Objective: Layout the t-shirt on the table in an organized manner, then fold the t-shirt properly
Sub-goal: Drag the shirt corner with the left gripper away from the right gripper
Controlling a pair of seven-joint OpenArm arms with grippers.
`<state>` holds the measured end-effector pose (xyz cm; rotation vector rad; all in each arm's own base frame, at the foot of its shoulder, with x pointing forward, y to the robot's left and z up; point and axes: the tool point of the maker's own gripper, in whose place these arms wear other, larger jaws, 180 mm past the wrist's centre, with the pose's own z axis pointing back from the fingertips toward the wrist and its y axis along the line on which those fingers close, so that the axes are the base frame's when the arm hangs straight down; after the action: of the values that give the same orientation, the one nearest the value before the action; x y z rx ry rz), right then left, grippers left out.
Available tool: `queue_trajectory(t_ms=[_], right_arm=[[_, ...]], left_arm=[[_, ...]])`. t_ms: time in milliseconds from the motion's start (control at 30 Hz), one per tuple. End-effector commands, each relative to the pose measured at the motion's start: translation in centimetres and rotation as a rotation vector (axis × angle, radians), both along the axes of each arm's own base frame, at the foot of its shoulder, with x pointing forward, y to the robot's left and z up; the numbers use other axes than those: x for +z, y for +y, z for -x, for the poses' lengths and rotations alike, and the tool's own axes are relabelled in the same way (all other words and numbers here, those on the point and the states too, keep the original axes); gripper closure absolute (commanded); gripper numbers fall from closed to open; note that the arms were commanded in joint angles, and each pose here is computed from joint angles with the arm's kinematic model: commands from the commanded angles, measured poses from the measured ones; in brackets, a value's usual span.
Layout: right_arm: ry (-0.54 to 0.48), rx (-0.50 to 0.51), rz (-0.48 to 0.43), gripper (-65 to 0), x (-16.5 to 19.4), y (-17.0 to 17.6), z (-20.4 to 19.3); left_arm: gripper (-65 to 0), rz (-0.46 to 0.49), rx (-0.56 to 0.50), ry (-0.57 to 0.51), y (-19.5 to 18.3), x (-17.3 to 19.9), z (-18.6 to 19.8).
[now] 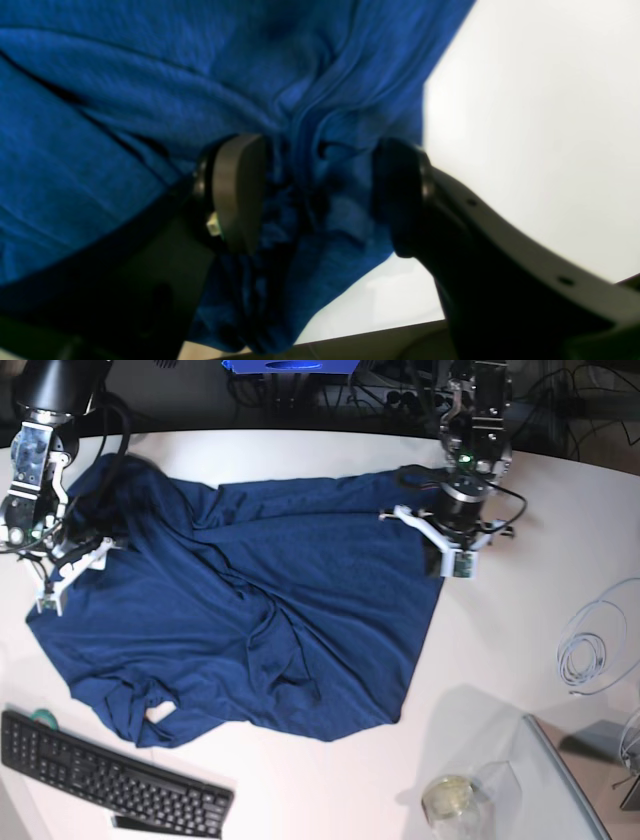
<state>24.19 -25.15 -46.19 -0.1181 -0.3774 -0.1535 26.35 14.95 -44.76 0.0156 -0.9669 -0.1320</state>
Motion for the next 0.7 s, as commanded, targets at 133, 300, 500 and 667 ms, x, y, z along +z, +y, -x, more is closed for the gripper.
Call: queue_trajectory(t_ms=[133,300,500,667], right_arm=[[-0.084,-0.061,-0.010,-35.6,1.2,-0.7,-1.7],[-0.044,-0.072,-0.032,-32.6,-0.3,-0.6,-1.2],[-0.038,-0.076,-0.031,0.0,-0.4,-0.8,-1.1],[-0.054,-0.074,0.010,-0.5,0.6,-2.7,-1.9]], left_arm=[[0.0,0.011,-0.004,0.076,-0.3,-3.0,1.1],[0.0,0.003,-0.002,0.092,0.2,-3.5,1.4],[0.0,-0.030,-0.007,0.097,1.6,-3.6,1.4],[0.0,-0.079,-0.010,0.141,3.9,-4.8,2.3]])
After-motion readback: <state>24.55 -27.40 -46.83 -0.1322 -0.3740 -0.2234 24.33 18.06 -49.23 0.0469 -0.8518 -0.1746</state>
